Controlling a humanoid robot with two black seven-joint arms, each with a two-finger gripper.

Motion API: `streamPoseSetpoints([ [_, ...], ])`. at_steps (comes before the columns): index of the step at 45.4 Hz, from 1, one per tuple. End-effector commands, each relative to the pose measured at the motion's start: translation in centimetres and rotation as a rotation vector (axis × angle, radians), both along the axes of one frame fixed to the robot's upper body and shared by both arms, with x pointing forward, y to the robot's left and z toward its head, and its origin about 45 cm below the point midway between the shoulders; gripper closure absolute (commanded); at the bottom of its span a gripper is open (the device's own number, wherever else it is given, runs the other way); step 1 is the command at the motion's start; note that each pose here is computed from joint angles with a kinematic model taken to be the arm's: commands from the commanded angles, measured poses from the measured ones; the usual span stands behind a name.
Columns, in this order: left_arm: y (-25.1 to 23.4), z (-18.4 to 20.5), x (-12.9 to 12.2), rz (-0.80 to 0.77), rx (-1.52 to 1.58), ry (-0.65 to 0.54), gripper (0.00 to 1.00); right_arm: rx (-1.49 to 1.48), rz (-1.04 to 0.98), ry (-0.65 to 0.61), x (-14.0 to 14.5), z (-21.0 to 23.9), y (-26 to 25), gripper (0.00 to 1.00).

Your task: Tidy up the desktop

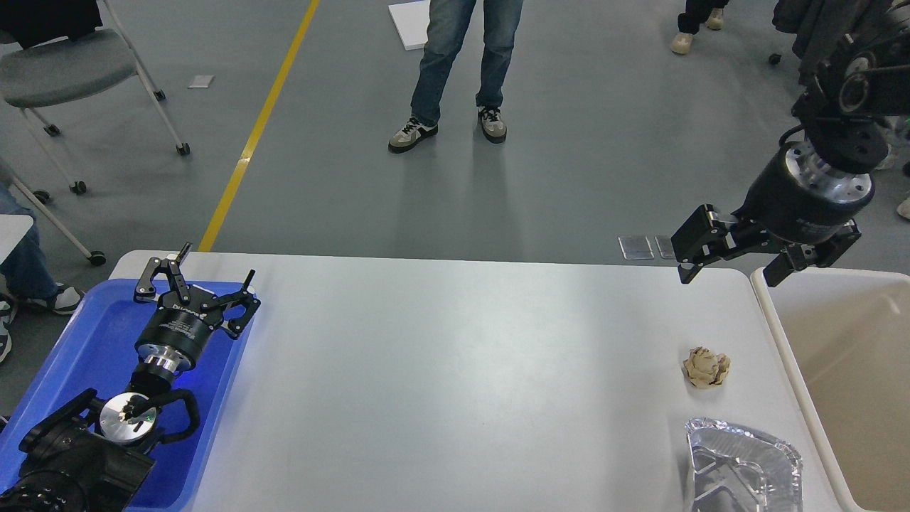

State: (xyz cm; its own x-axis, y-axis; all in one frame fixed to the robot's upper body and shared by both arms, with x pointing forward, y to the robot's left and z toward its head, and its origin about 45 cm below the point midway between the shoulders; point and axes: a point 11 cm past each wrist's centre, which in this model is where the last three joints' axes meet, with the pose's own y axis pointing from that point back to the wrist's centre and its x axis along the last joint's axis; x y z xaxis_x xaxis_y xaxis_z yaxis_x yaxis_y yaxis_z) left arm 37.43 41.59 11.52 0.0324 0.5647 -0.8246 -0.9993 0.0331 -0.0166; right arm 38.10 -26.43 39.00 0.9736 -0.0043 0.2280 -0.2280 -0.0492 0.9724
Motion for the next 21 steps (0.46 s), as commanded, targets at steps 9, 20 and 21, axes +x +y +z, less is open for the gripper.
streamPoseSetpoints([
  [9, 0.0, 0.0, 0.0, 0.0, 0.0, 0.0, 0.0, -0.017, -0.011, -0.043, 0.9, 1.5, -0.2, 0.0],
  [20, 0.0, 0.0, 0.0, 0.0, 0.0, 0.0, 0.0, -0.032, -0.005, -0.048, 1.0, 1.8, 0.2, 0.0],
  [21, 0.0, 0.0, 0.0, 0.0, 0.0, 0.0, 0.0, -0.033, -0.004, -0.047, 1.0, 1.7, 0.2, 0.0],
])
